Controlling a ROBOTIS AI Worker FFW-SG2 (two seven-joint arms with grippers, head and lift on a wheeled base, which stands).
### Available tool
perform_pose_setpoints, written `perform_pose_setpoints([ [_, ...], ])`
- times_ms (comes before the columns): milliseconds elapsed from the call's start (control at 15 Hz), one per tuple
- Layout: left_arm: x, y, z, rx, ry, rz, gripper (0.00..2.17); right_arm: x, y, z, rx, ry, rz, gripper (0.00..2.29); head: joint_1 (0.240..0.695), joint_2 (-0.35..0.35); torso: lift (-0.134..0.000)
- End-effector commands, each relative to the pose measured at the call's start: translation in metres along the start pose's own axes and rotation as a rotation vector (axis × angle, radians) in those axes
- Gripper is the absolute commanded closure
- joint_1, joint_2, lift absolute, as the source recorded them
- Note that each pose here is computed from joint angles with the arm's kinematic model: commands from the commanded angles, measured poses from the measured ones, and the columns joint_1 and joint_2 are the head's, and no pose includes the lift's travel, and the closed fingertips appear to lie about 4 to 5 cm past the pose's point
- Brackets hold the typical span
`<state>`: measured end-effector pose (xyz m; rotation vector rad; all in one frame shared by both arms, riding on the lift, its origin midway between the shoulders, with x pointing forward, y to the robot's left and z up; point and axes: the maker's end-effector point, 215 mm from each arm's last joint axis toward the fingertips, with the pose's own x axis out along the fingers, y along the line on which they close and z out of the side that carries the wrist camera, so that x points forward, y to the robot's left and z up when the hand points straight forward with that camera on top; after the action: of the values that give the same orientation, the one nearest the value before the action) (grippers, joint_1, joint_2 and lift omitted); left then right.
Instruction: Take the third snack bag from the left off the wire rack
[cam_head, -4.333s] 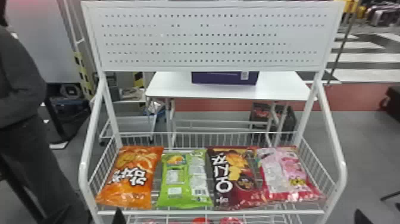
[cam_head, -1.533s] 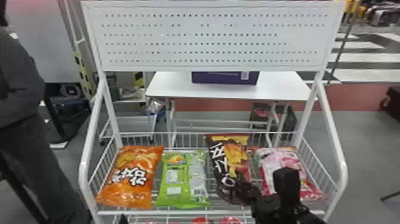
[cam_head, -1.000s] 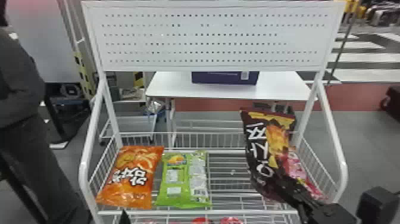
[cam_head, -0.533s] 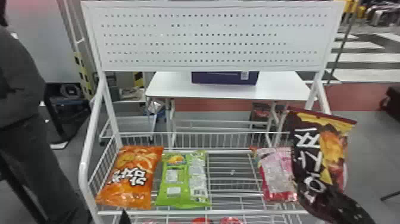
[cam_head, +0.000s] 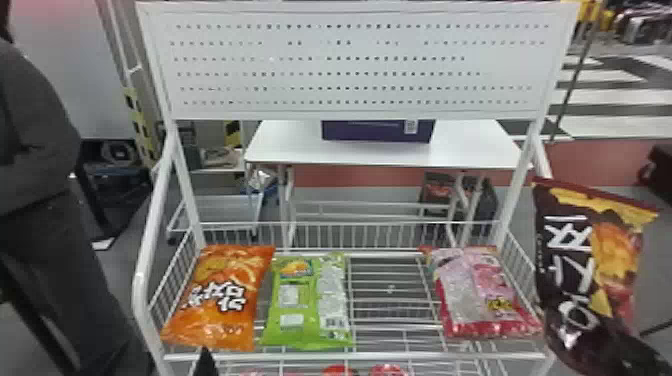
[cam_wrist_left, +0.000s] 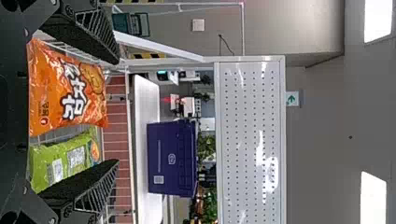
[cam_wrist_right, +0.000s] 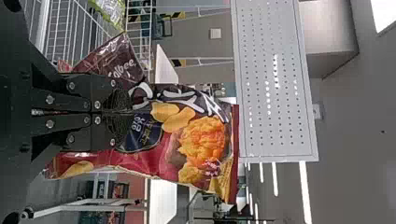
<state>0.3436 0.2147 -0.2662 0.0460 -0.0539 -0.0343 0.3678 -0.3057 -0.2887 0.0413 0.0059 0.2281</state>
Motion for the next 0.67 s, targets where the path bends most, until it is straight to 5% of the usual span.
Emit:
perform_pose_setpoints([
  [0,0.0003,0.0018,-0.0012,0.003,0.013,0.003,0.14,0.0000,0.0020,0.0022,0.005,-0.002,0.003,2.24,0.499,0.000,0.000],
  [600,-0.0011,0.0031,-0.0041,0.009,0.025,0.008,0.14,-0.0020,0.0087,0.0035,0.006,-0.001,0.024,2.24,0.499,0.000,0.000],
])
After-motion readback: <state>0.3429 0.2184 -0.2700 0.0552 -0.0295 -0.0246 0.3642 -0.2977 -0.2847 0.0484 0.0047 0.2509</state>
